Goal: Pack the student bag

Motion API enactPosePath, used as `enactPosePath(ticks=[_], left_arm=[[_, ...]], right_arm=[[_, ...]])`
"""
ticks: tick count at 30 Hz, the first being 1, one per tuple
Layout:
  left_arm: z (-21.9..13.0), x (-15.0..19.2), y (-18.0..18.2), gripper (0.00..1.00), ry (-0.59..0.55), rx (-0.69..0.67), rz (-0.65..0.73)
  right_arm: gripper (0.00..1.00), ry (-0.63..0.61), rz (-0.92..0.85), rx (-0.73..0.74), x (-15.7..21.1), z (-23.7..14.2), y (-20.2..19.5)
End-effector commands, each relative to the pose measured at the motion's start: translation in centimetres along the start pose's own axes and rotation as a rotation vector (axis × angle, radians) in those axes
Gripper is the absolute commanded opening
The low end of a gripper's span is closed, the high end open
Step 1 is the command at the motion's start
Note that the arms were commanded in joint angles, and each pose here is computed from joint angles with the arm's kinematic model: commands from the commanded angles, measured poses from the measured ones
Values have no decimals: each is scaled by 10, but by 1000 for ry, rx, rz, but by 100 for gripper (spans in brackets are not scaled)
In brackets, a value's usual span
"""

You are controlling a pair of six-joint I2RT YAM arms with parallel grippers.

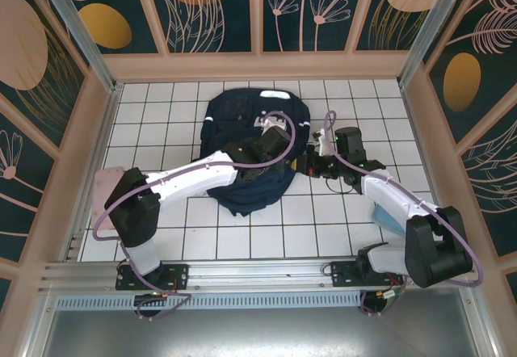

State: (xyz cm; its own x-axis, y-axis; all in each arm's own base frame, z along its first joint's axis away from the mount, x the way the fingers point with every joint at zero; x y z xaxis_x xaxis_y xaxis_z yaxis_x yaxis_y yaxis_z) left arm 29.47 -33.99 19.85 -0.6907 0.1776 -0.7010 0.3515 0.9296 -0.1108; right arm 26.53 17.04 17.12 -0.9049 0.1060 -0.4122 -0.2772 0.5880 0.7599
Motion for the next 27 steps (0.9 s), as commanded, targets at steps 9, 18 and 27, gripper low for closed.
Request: enactPosePath(ticks=[9, 18, 27], left_arm=[[-24, 8, 20, 50, -14, 35, 61], [-24, 8, 26, 58, -17, -4, 60], [-28, 7, 32, 66, -27, -40, 43]], right_arm=[[0, -20, -19, 59, -11, 1, -2], [34, 79, -46, 89, 2, 20, -6], [41, 38, -88, 209, -11, 20, -14]])
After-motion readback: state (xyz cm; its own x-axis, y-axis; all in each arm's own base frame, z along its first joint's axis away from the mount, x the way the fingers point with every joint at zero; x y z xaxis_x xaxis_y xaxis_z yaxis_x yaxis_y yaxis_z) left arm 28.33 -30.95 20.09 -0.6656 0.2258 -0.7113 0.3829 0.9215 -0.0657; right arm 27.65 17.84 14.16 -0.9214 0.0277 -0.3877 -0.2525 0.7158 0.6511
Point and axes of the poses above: each hand's point on the last joint's axis, 136 mm out from that joint toward the fingers, its own z axis out along the fingers, its own y axis along the line the jaws close on, x = y × z, the point moved 5 cm from there along -z, back along the fingers, and after that the axes turned 2 degrees about z, right-handed, at the moved point
